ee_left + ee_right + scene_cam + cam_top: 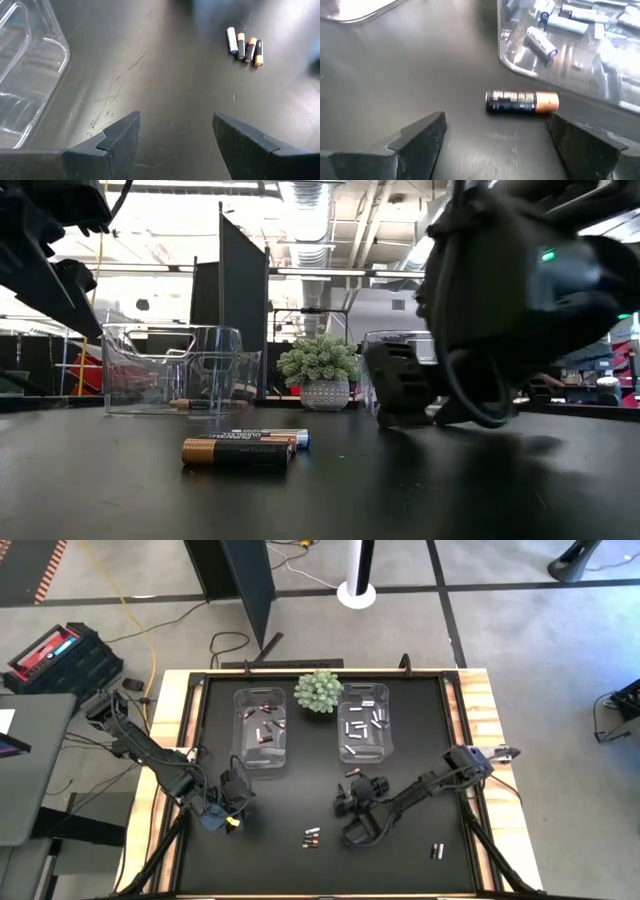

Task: Sort batteries
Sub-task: Put the black-brown battery into the left transparent bin

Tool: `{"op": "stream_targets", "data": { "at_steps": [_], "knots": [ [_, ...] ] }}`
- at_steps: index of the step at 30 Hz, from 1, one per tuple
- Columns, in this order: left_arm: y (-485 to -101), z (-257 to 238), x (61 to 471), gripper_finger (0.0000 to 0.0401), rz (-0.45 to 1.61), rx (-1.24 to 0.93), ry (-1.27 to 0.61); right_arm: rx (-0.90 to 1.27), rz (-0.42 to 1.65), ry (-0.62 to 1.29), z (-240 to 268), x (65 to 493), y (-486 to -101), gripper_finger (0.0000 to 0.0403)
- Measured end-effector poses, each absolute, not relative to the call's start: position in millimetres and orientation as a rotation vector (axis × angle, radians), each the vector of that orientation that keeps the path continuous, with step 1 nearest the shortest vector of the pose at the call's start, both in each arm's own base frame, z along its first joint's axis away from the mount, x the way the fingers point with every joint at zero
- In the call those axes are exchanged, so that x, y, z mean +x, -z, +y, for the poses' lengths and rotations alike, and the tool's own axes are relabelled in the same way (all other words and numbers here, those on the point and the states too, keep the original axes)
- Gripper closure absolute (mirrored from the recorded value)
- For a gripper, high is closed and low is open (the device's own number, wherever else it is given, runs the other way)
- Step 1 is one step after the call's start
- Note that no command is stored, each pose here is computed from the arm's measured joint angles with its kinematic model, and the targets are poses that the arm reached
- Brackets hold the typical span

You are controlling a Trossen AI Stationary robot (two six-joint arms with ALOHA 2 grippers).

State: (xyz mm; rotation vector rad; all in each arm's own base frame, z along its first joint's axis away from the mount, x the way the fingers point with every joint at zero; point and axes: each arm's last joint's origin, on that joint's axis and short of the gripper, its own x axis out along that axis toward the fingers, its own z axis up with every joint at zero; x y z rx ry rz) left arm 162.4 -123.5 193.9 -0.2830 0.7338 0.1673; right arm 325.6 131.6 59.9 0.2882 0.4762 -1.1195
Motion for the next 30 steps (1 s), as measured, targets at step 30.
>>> {"op": "stream_targets", "data": {
  "at_steps": [30],
  "knots": [
    [-194, -117, 168, 0.0156, 0.737, -0.333, -0.205, 0.394, 0.583, 1.244, 112, 317, -81, 0.0018]
  ]
}}
